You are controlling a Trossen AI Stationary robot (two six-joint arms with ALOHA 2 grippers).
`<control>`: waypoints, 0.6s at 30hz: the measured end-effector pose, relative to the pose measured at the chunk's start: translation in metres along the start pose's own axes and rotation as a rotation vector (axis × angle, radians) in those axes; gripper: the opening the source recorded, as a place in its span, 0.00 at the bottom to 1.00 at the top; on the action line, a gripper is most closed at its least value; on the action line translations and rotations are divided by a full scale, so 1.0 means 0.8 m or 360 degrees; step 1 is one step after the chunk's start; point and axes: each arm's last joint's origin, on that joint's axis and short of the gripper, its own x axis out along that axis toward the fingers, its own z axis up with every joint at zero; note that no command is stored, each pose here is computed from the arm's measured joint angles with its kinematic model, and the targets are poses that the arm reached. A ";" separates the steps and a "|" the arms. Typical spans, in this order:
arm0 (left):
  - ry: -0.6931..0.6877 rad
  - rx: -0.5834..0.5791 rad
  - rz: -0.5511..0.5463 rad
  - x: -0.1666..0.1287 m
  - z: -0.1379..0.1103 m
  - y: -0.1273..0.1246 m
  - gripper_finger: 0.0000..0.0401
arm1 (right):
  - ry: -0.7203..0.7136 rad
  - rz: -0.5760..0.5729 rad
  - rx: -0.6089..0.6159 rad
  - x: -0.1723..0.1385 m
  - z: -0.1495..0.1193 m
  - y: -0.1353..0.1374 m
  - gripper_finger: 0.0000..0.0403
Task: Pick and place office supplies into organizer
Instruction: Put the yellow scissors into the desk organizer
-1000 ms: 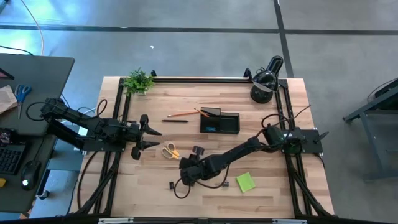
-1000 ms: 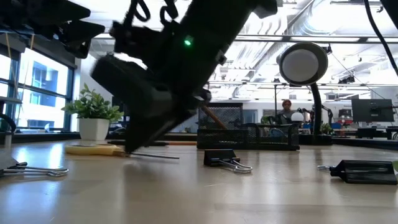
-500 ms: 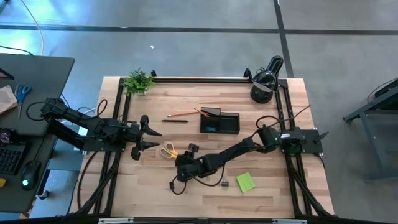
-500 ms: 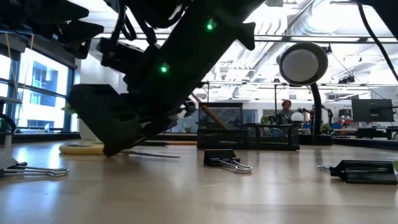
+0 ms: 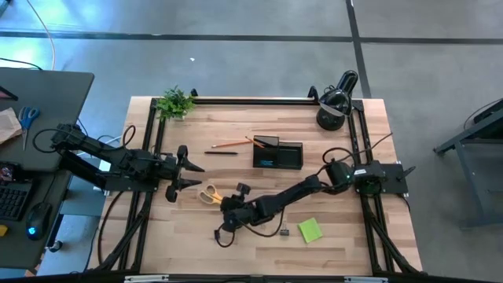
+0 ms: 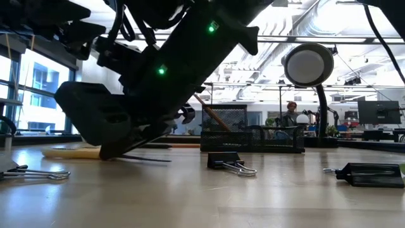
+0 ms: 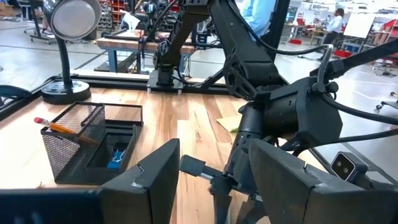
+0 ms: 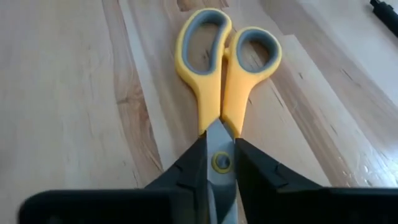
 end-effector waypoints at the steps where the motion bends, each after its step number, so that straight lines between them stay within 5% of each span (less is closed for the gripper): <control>1: 0.0000 0.0000 0.0000 0.000 0.000 0.000 0.46 | -0.0002 0.0003 0.0011 0.004 -0.002 0.001 0.11; 11: -0.0001 0.0000 0.0000 0.000 0.000 0.000 0.46 | -0.0075 0.0073 0.0018 0.004 0.010 -0.003 0.11; 18: 0.0008 0.0003 0.0001 0.000 -0.001 0.000 0.46 | 0.0001 -0.0047 -0.0026 -0.042 0.031 -0.017 0.07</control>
